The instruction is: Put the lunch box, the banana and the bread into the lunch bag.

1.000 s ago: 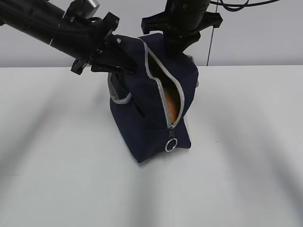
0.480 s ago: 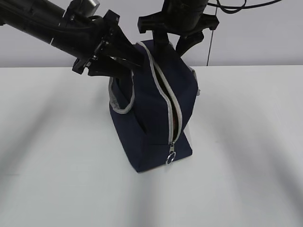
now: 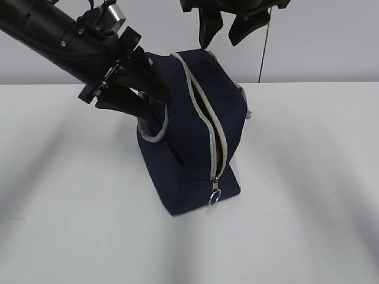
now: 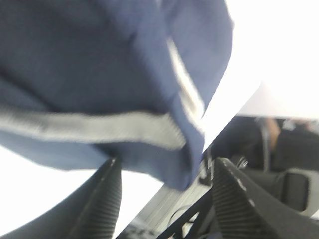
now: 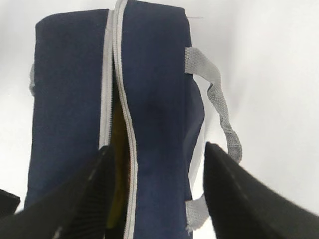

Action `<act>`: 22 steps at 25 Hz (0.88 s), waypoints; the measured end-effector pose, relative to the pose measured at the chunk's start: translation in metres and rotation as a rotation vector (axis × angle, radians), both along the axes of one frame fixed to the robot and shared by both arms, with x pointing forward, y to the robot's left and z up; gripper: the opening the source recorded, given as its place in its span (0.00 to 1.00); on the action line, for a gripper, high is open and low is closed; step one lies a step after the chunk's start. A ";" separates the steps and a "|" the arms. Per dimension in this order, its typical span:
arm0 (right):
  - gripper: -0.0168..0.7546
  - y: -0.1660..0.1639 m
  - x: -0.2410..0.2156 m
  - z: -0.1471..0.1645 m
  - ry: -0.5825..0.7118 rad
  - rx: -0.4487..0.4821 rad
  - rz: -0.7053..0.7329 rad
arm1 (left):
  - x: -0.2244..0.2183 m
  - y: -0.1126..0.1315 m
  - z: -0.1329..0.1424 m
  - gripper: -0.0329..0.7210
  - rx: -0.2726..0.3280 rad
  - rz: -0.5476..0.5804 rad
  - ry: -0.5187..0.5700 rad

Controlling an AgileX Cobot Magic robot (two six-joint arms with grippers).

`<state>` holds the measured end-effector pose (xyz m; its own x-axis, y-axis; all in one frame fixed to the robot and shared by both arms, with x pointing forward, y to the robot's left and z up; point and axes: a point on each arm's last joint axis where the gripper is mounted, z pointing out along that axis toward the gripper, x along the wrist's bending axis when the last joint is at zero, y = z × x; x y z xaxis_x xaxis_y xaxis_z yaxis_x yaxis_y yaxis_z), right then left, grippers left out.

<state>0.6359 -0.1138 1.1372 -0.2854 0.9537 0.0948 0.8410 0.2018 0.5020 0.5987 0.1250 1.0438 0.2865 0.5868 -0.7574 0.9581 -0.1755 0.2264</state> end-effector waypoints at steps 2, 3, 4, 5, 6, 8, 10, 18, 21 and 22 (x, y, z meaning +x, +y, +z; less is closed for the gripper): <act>0.59 -0.002 -0.005 0.003 -0.001 -0.009 0.014 | -0.001 0.003 0.004 0.63 0.055 -0.015 -0.007; 0.59 -0.004 -0.008 0.004 -0.002 -0.013 0.022 | -0.002 0.006 0.010 0.63 0.084 -0.013 -0.021; 0.59 -0.006 -0.012 0.005 0.001 -0.018 0.026 | -0.001 0.008 0.013 0.62 0.118 -0.006 -0.029; 0.59 -0.008 -0.015 0.005 0.003 -0.033 0.030 | -0.001 0.011 0.017 0.62 0.146 0.001 -0.043; 0.59 -0.010 -0.019 0.006 0.008 -0.036 0.032 | -0.001 0.012 0.024 0.62 0.160 0.007 -0.060; 0.59 -0.016 -0.028 0.008 0.008 -0.062 0.031 | -0.001 0.014 0.030 0.62 0.183 0.024 -0.073; 0.59 -0.023 -0.038 0.010 0.007 -0.086 0.031 | -0.002 0.018 0.033 0.62 0.227 0.038 -0.076; 0.59 -0.039 -0.088 0.010 -0.089 -0.065 0.067 | -0.017 0.037 0.047 0.62 0.465 0.083 -0.139; 0.59 -0.039 -0.107 0.001 -0.175 -0.033 0.106 | -0.030 0.043 0.051 0.62 0.496 0.084 -0.150; 0.58 -0.039 -0.113 -0.005 -0.198 -0.026 0.119 | -0.036 0.045 0.051 0.62 0.503 0.082 -0.148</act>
